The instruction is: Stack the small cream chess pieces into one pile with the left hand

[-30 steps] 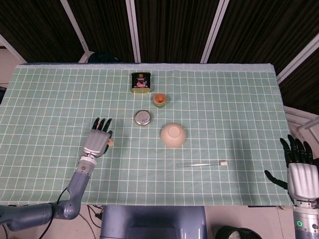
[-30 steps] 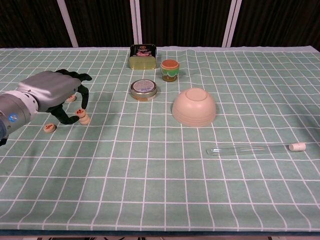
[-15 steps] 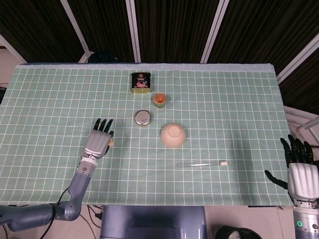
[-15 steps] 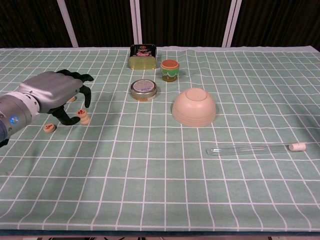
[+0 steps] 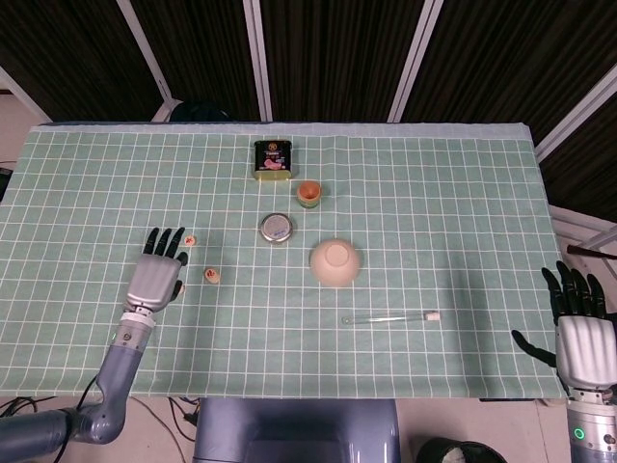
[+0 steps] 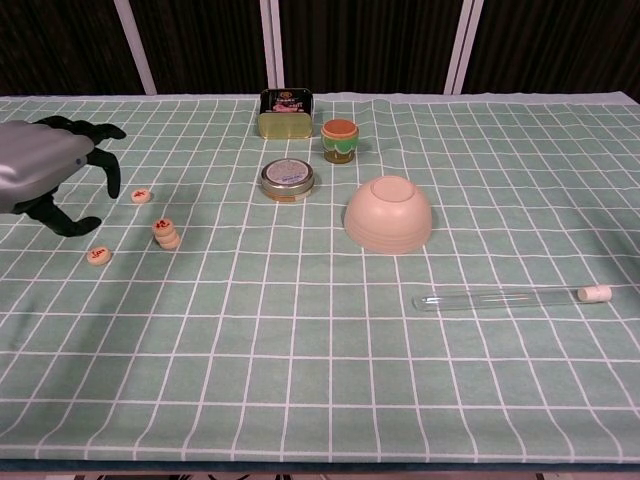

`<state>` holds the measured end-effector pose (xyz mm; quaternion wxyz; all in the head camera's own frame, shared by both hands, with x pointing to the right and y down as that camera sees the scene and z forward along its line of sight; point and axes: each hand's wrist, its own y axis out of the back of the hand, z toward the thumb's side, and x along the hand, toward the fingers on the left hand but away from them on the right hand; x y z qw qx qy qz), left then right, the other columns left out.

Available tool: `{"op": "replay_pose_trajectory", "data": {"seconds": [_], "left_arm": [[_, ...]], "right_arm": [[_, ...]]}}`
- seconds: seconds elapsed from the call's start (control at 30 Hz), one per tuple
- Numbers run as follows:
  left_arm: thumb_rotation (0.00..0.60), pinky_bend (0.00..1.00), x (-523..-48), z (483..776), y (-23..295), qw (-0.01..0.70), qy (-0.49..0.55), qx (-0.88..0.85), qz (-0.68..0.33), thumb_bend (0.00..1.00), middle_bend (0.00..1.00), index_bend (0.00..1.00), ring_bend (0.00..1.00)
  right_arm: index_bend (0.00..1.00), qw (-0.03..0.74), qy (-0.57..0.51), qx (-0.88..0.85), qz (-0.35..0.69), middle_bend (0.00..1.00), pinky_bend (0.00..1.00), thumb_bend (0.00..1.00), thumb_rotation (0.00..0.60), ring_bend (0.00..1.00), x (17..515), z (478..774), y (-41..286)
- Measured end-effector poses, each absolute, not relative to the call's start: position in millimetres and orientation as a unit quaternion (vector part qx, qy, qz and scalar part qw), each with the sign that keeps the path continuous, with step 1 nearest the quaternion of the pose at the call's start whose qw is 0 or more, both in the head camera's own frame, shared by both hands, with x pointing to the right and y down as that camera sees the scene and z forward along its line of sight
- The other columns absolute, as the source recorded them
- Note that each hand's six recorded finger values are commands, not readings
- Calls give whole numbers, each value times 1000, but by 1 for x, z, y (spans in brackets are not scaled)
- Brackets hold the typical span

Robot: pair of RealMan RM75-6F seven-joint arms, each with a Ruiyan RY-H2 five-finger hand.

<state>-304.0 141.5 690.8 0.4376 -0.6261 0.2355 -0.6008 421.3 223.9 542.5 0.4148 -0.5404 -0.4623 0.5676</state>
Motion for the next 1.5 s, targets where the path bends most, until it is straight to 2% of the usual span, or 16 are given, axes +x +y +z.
{"op": "replay_pose_trajectory", "data": {"seconds": [0.23,0.5,1.03,1.5], "left_arm": [[600,0,-327,704,154,435,215,-628,-609,300,2,435,0],[600,0,-327,717,167,437,193,-633,-610,300,2,436,0],[600,0,-319,729,167,439,185,-628,-615,301,2,440,0],[600,0,-318,732,166,442,178,-621,-622,308,2,500,0]], "right_arm": [[89,417,-460,-541,568,13,0,233,600,0,419,544,224],[89,417,-460,-540,568,13,0,232,600,0,419,543,225],[89,414,-463,-540,568,13,0,233,600,0,421,543,224],[90,413,-464,-540,568,13,0,232,600,0,421,543,224]]}}
